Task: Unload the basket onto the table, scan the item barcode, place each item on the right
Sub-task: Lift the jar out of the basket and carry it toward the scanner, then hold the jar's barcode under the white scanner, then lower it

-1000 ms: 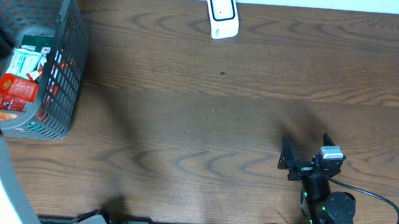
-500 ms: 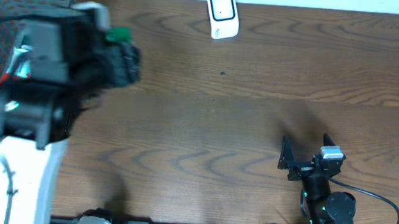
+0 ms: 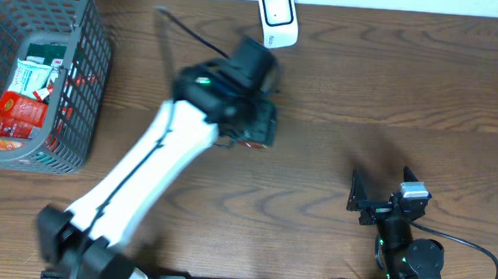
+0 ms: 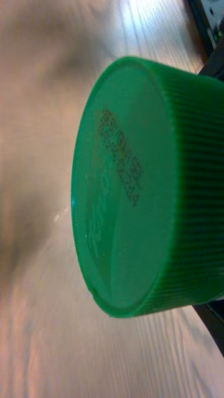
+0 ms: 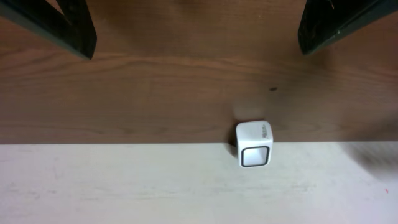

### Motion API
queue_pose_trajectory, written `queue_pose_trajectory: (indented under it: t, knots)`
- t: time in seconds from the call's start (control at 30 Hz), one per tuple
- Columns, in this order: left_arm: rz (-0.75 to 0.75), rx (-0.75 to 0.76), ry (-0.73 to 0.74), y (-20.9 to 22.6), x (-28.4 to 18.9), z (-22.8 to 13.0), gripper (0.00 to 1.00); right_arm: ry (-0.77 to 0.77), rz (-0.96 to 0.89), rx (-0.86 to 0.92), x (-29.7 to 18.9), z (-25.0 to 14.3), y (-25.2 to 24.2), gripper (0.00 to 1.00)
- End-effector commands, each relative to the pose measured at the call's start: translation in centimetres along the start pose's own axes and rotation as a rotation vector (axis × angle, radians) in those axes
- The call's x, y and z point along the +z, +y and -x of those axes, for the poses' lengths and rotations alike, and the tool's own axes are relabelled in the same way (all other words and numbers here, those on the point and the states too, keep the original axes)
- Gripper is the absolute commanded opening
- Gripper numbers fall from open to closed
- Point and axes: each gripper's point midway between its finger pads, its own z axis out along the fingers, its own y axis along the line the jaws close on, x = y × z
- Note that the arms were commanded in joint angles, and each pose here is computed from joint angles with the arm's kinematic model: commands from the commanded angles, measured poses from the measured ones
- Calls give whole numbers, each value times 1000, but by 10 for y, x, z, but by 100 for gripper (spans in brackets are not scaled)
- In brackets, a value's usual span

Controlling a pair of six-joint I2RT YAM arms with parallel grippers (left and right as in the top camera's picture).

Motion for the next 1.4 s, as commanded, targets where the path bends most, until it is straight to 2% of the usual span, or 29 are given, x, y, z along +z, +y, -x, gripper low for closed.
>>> queue_pose_trajectory:
  t: [0.0, 0.3, 0.47, 0.63, 0.8, 1.23, 1.37]
  knots:
    - [21, 33, 75, -18, 35, -11, 54, 3, -7, -12, 0, -1, -2, 99]
    - [67, 38, 188, -33, 107, -25, 54, 3, -7, -12, 0, -1, -2, 99]
    - [131, -24, 154, -23, 130, -15, 54, 3, -7, -13, 0, -1, -2, 99]
    - [198, -83, 72, -13, 137, 0, 54, 3, -7, -12, 0, -1, -2, 99]
    - [207, -169, 70, -8, 147, -6, 54, 3, -7, -12, 0, -1, -2, 99]
    - [232, -165, 107, 6, 169, -29, 54, 3, -7, -12, 0, -1, -2, 99]
    - [231, -165, 106, 6, 170, -29, 64, 3, -7, -12, 0, -1, -2, 99]
